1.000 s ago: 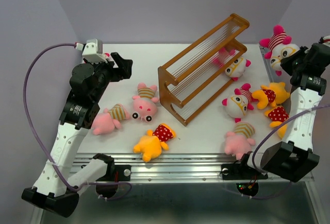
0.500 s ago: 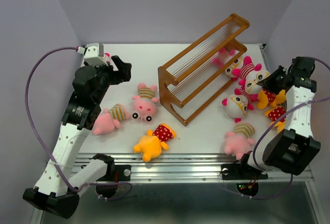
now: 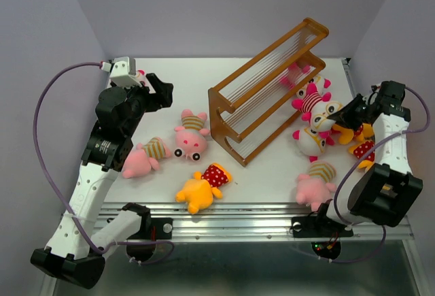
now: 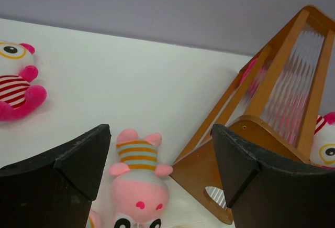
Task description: Place and organize the stuffed toys onto the shelf
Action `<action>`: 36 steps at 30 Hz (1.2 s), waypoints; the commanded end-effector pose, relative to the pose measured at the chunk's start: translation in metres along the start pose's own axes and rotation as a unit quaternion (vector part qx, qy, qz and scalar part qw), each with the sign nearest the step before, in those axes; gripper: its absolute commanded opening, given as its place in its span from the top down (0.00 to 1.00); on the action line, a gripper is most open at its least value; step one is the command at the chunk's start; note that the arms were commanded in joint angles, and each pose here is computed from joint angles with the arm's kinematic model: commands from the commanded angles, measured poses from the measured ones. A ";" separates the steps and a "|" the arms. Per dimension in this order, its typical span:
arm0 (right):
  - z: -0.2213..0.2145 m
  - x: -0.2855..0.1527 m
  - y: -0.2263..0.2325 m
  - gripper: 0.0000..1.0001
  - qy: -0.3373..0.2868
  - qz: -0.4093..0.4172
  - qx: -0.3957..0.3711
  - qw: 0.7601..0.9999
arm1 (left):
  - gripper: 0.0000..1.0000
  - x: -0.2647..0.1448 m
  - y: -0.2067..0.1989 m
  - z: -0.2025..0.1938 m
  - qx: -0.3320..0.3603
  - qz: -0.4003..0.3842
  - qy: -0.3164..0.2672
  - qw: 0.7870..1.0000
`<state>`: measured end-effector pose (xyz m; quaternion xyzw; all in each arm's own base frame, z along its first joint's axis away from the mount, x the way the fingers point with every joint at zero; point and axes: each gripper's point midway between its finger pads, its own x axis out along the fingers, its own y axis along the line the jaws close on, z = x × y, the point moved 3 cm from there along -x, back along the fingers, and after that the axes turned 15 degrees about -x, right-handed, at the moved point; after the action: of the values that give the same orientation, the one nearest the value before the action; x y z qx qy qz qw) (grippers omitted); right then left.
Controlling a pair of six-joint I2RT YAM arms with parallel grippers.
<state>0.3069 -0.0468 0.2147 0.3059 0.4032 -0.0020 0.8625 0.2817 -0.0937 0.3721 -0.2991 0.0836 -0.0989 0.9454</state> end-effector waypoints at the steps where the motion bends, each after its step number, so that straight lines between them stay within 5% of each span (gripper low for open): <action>1: 0.005 0.010 0.012 0.99 0.003 0.033 -0.012 0.999 | 0.11 -0.003 -0.008 0.012 -0.014 -0.018 -0.028 0.999; 16: 0.013 0.050 0.044 1.00 0.040 0.053 -0.059 0.996 | 0.11 -0.009 -0.003 0.009 -0.033 -0.010 -0.031 0.999; 36: 0.031 0.108 0.078 0.99 0.011 0.120 -0.147 0.982 | 0.11 -0.017 0.002 0.007 -0.046 0.005 -0.032 0.998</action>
<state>0.3977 0.0174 0.1794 0.2515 0.4411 0.1165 0.8536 0.2696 -0.0902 0.3646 -0.3389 0.0855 -0.0854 0.9330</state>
